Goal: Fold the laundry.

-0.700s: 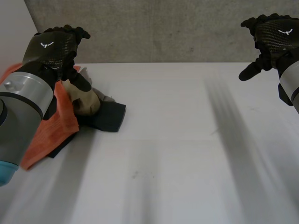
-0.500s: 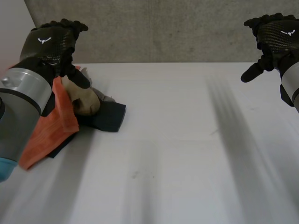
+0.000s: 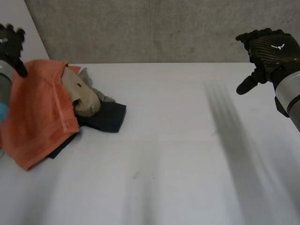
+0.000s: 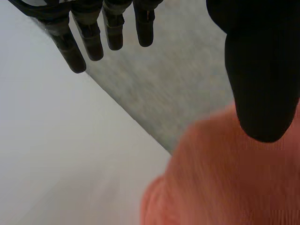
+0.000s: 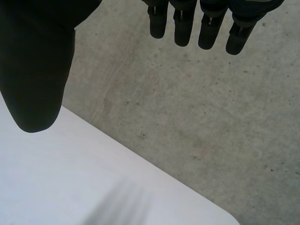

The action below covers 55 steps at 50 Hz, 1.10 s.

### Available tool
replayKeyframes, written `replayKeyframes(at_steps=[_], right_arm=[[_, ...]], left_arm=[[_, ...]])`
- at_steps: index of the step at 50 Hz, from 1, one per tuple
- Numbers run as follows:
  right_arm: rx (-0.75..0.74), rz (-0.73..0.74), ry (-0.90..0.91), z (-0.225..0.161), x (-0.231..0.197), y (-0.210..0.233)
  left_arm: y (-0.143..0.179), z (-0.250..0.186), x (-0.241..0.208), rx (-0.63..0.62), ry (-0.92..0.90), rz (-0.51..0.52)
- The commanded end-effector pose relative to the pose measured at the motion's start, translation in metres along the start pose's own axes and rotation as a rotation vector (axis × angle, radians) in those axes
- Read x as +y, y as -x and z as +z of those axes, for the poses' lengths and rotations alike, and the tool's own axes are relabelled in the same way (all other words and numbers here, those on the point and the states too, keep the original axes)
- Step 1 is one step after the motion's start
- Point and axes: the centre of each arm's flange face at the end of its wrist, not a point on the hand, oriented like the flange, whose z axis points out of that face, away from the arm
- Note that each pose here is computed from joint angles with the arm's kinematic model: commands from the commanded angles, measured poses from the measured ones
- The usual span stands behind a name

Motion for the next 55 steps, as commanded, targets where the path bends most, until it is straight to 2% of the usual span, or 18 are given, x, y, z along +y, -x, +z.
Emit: replayKeyframes(at_steps=[1, 6, 14, 15, 18, 19, 22, 26, 27, 29, 30, 35, 38, 41, 43, 48, 55], right_arm=[[-0.005, 0.001, 0.017, 0.001, 0.006, 0.002], [-0.007, -0.017, 0.022, 0.001, 0.008, 0.002], [-0.004, -0.054, 0.022, 0.002, 0.009, 0.001], [-0.003, -0.055, 0.019, 0.002, 0.008, 0.001], [0.002, -0.055, 0.017, 0.003, 0.008, -0.001], [0.004, -0.057, 0.015, 0.003, 0.007, -0.002], [0.008, -0.058, 0.011, 0.004, 0.006, -0.003], [0.010, -0.057, 0.004, 0.005, 0.004, -0.003], [0.010, -0.057, 0.004, 0.005, 0.004, -0.003], [0.011, -0.055, 0.001, 0.005, 0.003, -0.004], [0.011, -0.054, -0.001, 0.005, 0.002, -0.004], [0.010, -0.056, -0.004, 0.005, 0.001, -0.004], [0.011, -0.055, 0.001, 0.005, 0.002, -0.004], [0.010, -0.055, 0.004, 0.005, 0.002, -0.004], [0.007, -0.056, 0.008, 0.005, 0.003, -0.003], [-0.009, -0.056, 0.035, 0.009, 0.014, 0.000], [-0.049, -0.050, 0.082, 0.016, 0.032, 0.005]], left_arm=[[-0.016, 0.020, 0.048, 0.075, 0.026, 0.030], [-0.021, 0.026, 0.049, 0.065, -0.014, 0.037], [-0.019, 0.027, 0.013, 0.034, -0.115, 0.010], [-0.014, 0.021, -0.018, 0.029, -0.179, -0.023], [-0.007, 0.010, -0.058, 0.024, -0.260, -0.080], [-0.002, -0.001, -0.087, 0.026, -0.321, -0.140], [-0.002, -0.016, -0.120, 0.051, -0.392, -0.216], [-0.011, -0.052, -0.177, 0.142, -0.506, -0.372], [-0.017, -0.068, -0.196, 0.190, -0.537, -0.439], [-0.026, -0.084, -0.211, 0.248, -0.558, -0.508], [-0.040, -0.098, -0.222, 0.313, -0.570, -0.570], [-0.089, -0.129, -0.236, 0.475, -0.570, -0.668], [-0.116, -0.127, -0.224, 0.506, -0.519, -0.644], [-0.126, -0.123, -0.207, 0.488, -0.460, -0.591], [-0.128, -0.120, -0.195, 0.458, -0.420, -0.515], [-0.088, -0.074, -0.142, 0.260, -0.303, -0.298], [-0.039, -0.037, -0.090, 0.141, -0.171, -0.227]])
